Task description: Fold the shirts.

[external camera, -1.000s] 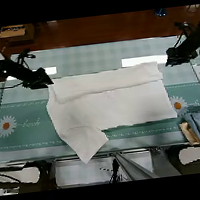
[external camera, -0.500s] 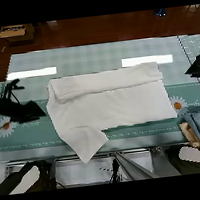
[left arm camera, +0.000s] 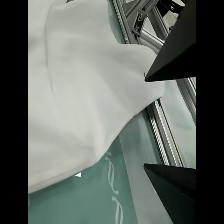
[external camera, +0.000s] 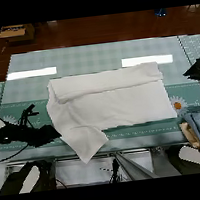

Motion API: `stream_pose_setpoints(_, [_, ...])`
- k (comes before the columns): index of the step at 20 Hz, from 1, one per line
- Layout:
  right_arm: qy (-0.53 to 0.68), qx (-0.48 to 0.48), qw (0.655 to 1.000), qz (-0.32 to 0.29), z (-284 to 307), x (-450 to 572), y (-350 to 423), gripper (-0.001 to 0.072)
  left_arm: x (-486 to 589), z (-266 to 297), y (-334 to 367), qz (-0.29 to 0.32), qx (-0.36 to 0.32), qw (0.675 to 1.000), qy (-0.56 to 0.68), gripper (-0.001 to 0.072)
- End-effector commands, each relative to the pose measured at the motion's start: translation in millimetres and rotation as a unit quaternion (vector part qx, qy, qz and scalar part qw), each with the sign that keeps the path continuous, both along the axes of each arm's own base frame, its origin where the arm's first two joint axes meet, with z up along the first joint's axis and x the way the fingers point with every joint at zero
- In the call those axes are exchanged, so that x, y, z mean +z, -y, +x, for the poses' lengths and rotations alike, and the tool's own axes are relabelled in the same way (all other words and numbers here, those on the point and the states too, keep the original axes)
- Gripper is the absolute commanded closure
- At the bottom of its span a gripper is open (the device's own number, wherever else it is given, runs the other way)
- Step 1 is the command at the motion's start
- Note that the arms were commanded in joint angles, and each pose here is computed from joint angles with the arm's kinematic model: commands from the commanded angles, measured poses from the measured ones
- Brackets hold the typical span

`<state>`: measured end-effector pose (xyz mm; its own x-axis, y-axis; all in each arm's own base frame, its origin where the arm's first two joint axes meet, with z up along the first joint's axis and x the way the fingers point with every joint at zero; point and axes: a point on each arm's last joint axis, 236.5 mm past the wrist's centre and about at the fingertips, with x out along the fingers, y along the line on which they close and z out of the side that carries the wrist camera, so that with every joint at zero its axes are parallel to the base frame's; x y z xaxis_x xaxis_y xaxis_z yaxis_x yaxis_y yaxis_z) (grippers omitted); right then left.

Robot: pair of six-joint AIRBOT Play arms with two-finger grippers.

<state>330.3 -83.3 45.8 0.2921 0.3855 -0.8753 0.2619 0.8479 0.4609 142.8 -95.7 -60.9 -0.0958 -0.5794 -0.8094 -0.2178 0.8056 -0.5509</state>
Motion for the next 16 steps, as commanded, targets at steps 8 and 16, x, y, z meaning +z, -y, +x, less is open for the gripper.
stream_pose_setpoints(8, [0.007,0.001,1.0,-0.017,2,-2,7,0.0329,-36,1,31,0.004,-0.003,0.999,-0.033,0.0114])
stream_pose_setpoints(16, [0.001,0.005,1.0,-0.012,-2,-2,4,0.0329,-73,8,61,0.015,-0.007,0.999,-0.043,0.0688])
